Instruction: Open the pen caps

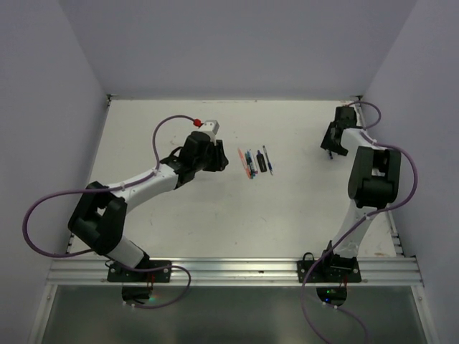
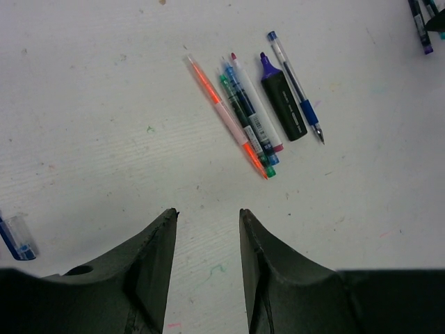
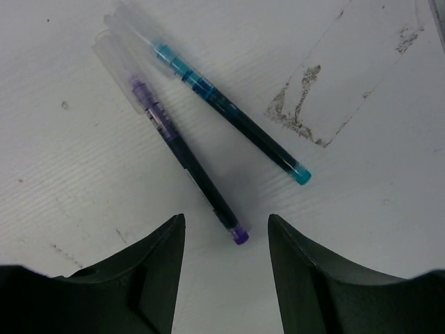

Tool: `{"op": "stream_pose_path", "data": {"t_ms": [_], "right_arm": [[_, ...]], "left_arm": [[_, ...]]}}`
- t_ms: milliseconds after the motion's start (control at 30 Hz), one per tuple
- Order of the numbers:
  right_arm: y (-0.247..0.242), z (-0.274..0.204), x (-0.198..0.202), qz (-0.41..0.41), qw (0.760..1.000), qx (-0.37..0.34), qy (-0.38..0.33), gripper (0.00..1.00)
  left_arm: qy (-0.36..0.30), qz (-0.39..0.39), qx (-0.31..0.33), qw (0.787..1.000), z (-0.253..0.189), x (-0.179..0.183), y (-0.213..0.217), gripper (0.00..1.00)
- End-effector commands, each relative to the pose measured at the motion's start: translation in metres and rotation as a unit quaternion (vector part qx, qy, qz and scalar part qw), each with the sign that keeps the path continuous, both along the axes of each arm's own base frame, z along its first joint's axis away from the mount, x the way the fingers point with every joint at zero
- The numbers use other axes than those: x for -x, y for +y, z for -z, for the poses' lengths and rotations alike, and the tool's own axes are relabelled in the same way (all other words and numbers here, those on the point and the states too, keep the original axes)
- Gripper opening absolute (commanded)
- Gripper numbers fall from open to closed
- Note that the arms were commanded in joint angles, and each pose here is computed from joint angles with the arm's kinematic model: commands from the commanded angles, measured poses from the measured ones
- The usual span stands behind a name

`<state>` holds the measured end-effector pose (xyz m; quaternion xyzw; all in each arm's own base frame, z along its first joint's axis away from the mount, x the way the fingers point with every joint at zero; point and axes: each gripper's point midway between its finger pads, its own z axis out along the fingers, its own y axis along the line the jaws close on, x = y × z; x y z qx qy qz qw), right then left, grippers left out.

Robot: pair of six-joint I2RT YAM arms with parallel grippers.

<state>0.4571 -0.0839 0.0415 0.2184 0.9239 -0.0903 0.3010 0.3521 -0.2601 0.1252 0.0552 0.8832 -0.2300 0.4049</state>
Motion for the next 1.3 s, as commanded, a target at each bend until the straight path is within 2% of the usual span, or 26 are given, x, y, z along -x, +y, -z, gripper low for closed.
{"op": "stream_pose_path", "data": {"t_ms": [0, 333, 433, 567, 700, 867, 1100, 1133, 1267], "right_arm": [[-0.006, -0.009, -0.024, -0.001, 0.999, -0.003, -0.034, 0.55], [-0.004, 0.009, -0.031, -0.023, 0.999, -0.040, -0.028, 0.52], [-0.001, 0.012, -0.031, -0.030, 0.998, -0.050, -0.025, 0.47], [0.008, 0.023, -0.028, -0.044, 0.996, -0.074, -0.008, 0.31], [0.015, 0.028, -0.024, -0.056, 0.994, -0.092, 0.011, 0.23], [0.025, 0.029, -0.022, -0.086, 0.990, -0.108, 0.020, 0.00], [0.062, 0.008, -0.027, -0.161, 0.982, -0.100, 0.006, 0.00], [0.067, 0.003, -0.027, -0.166, 0.981, -0.099, 0.000, 0.00], [0.105, -0.037, -0.010, -0.199, 0.974, -0.104, -0.034, 0.00]], "left_arm": [[-0.026, 0.011, 0.009, 1.000, -0.006, -0.008, -0.006, 0.44], [-0.017, 0.028, 0.015, 0.999, 0.000, -0.007, -0.015, 0.45], [-0.014, 0.030, 0.014, 0.999, 0.003, -0.007, -0.016, 0.45], [-0.015, 0.029, 0.012, 0.999, 0.002, -0.006, -0.015, 0.45], [-0.025, 0.022, 0.009, 0.999, -0.004, -0.005, -0.011, 0.45], [-0.027, 0.024, 0.011, 0.999, -0.010, -0.002, -0.012, 0.45], [-0.037, 0.012, 0.014, 0.999, -0.023, 0.004, -0.007, 0.45], [-0.023, 0.010, 0.004, 1.000, -0.017, 0.010, -0.002, 0.45], [-0.026, 0.008, 0.015, 1.000, -0.034, 0.015, 0.000, 0.45]]}}
